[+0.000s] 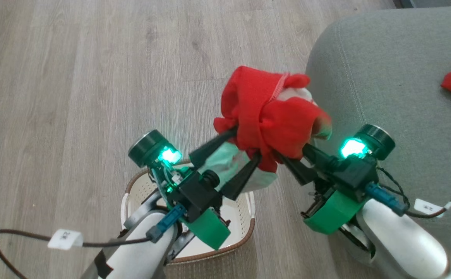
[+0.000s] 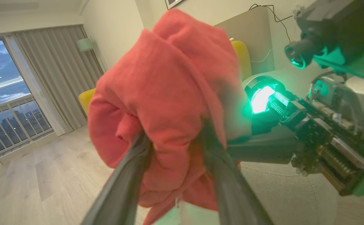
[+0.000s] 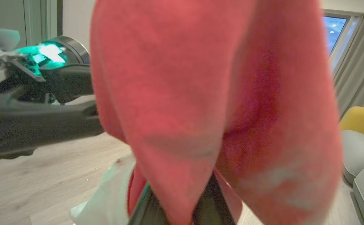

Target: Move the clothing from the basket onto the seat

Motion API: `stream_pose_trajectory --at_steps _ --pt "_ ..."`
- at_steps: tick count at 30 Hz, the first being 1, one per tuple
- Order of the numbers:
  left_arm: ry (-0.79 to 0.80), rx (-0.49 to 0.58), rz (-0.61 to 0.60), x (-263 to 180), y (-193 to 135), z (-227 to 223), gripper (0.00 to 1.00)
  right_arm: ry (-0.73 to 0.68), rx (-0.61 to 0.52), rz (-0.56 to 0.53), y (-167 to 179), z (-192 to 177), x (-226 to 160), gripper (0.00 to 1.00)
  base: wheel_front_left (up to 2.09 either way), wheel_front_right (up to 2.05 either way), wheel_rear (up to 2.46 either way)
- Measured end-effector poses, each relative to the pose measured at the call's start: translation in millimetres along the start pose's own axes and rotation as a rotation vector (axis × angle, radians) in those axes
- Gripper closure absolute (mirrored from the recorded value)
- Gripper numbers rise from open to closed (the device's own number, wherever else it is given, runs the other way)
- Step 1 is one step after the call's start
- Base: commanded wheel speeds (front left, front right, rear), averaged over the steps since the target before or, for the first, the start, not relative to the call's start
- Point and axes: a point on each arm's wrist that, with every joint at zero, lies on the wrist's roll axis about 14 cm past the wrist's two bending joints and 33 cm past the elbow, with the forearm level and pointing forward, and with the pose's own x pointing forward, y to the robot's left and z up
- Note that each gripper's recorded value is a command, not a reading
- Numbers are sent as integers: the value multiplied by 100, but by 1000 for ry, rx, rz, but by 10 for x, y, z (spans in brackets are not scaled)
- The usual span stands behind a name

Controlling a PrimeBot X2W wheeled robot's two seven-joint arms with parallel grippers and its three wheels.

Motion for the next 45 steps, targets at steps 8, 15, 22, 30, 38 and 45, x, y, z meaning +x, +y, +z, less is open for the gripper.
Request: stream_pose_trajectory --at_steps 8,15,22,30,38,45 --pt "-4 -6 36 -16 93 16 0 -61 15 -79 -230 185 7 100 0 0 0" --pt "23 -6 76 -77 203 -60 0 -84 62 -218 -557 215 -144 100 0 0 0" --pt "100 -43 109 -233 209 -292 0 -82 89 -354 -848 164 -351 100 0 0 0" --pt "202 -97 110 -421 83 -598 0 -14 160 -507 -1037 -138 -663 100 0 0 0" --pt "344 -186 53 -700 -225 -988 0 34 189 -605 -1138 -327 -869 100 0 0 0" --pt "370 -215 34 -718 -323 -1080 0 91 211 -677 -1163 -509 -1108 100 0 0 0"
